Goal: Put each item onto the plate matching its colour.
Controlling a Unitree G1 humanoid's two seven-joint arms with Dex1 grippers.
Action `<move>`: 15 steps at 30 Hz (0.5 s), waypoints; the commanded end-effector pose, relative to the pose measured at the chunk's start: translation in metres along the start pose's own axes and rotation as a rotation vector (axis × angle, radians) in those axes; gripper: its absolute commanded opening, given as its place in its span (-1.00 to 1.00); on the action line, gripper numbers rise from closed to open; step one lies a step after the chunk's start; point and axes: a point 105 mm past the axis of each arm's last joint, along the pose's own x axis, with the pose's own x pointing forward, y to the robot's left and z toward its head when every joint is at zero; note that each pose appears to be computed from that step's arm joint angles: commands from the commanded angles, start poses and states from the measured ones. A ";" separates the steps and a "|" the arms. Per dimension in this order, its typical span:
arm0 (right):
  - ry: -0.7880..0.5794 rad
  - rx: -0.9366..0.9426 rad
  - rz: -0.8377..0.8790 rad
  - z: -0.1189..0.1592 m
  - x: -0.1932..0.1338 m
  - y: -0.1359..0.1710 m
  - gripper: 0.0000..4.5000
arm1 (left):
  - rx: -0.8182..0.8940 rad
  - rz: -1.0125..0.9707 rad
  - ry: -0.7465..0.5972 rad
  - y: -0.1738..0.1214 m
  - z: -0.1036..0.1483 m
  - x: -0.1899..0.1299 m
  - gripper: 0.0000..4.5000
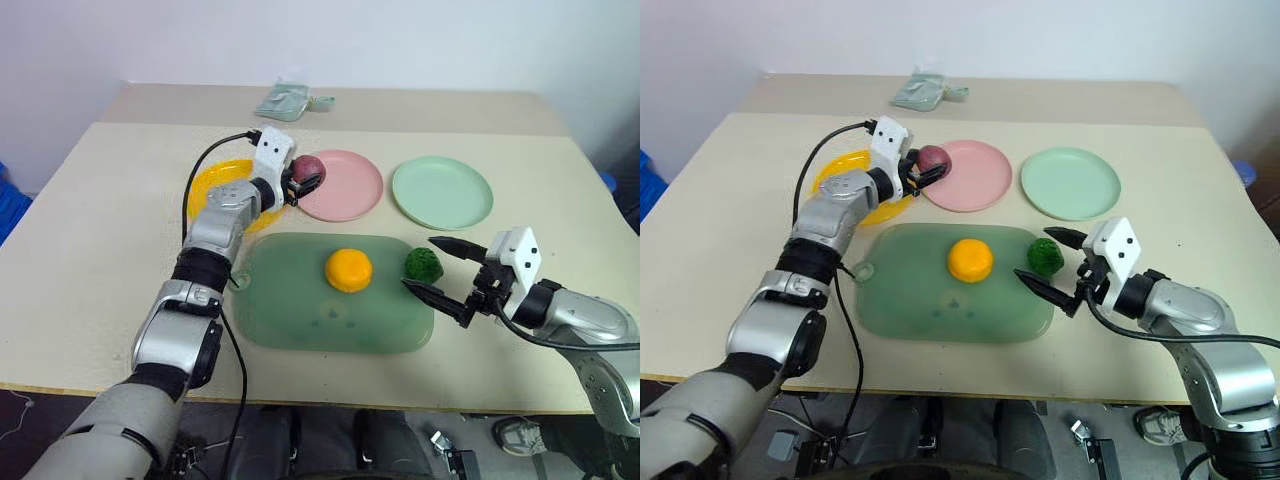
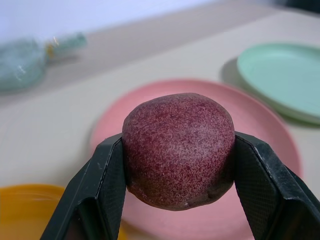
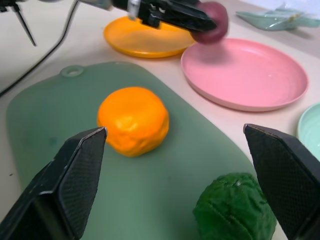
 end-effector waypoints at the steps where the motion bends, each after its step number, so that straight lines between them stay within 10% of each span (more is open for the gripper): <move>1: -0.064 -0.060 -0.016 0.017 0.003 0.004 1.00 | 0.014 -0.007 -0.039 -0.007 0.019 0.012 0.33; 5: -0.069 -0.059 -0.036 0.016 0.003 0.006 1.00 | -0.007 -0.035 -0.068 -0.012 0.024 0.016 0.98; 15: -0.066 -0.064 -0.054 0.016 0.001 0.004 1.00 | -0.013 -0.167 -0.314 0.001 0.057 -0.030 0.98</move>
